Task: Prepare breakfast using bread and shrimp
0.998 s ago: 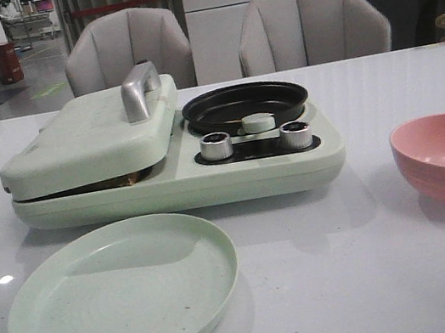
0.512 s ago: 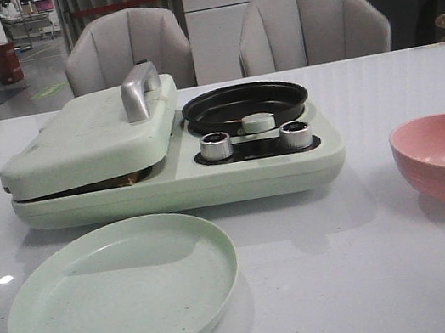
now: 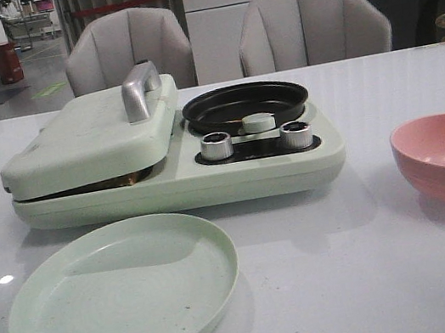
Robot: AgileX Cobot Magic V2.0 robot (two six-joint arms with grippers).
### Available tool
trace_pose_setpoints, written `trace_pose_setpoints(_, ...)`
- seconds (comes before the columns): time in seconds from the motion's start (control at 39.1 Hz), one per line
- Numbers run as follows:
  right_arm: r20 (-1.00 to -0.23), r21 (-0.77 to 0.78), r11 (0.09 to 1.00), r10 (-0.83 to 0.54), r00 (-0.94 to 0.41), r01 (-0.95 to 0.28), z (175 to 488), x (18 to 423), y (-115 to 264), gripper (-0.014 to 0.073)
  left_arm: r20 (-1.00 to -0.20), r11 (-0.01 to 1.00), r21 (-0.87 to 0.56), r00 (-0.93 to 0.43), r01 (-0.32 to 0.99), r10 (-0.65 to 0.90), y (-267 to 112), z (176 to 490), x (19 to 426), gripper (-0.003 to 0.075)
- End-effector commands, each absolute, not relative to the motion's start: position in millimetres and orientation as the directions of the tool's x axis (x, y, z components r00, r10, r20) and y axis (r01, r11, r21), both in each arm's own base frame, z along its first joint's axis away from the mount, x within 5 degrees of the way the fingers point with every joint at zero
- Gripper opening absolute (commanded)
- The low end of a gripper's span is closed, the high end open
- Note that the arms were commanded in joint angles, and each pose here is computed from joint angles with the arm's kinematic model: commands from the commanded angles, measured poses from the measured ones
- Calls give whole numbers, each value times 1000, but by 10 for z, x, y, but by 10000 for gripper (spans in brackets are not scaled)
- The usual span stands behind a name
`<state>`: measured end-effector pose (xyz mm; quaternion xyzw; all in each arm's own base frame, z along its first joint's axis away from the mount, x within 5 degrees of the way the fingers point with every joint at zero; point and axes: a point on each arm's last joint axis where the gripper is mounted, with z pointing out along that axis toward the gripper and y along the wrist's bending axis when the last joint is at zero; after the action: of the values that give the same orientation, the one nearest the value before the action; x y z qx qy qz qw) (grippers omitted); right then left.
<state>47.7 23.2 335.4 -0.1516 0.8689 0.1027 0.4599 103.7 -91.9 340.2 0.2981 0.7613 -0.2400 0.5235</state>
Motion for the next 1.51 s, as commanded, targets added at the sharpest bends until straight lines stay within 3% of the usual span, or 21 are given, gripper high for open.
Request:
trace_pose_setpoints(0.0, -874, 39, 934, -141, -464, -356, 3477, 512, 242, 8, -979, 786, -5, -162, 618, 122, -740, 3561, 1030, 98)
trace_pose_setpoints(0.23, -875, 39, 934, -141, -464, -356, 3477, 512, 242, 8, -998, 914, 1, -52, 405, 24, -377, 3238, 857, 98)
trace_pose_setpoints(0.46, -875, 39, 934, -141, -464, -356, 3477, 512, 242, 8, -995, 939, 7, 100, 344, -29, -219, 2744, 576, 98)
trace_pose_setpoints(0.69, -875, 39, 934, -141, -464, -356, 3477, 512, 242, 8, -991, 946, -45, 106, 320, -83, -176, 2359, 536, 102)
trace_pose_setpoints(1.18, -875, 39, 934, -141, -464, -356, 3477, 512, 242, 8, -992, 973, -80, 77, 218, -99, -118, 2051, 543, 102)
trace_pose_setpoints(1.48, -875, 38, 934, -141, -464, -356, 3478, 512, 242, 8, -994, 988, -54, 90, 146, -68, -79, 2054, 550, 102)
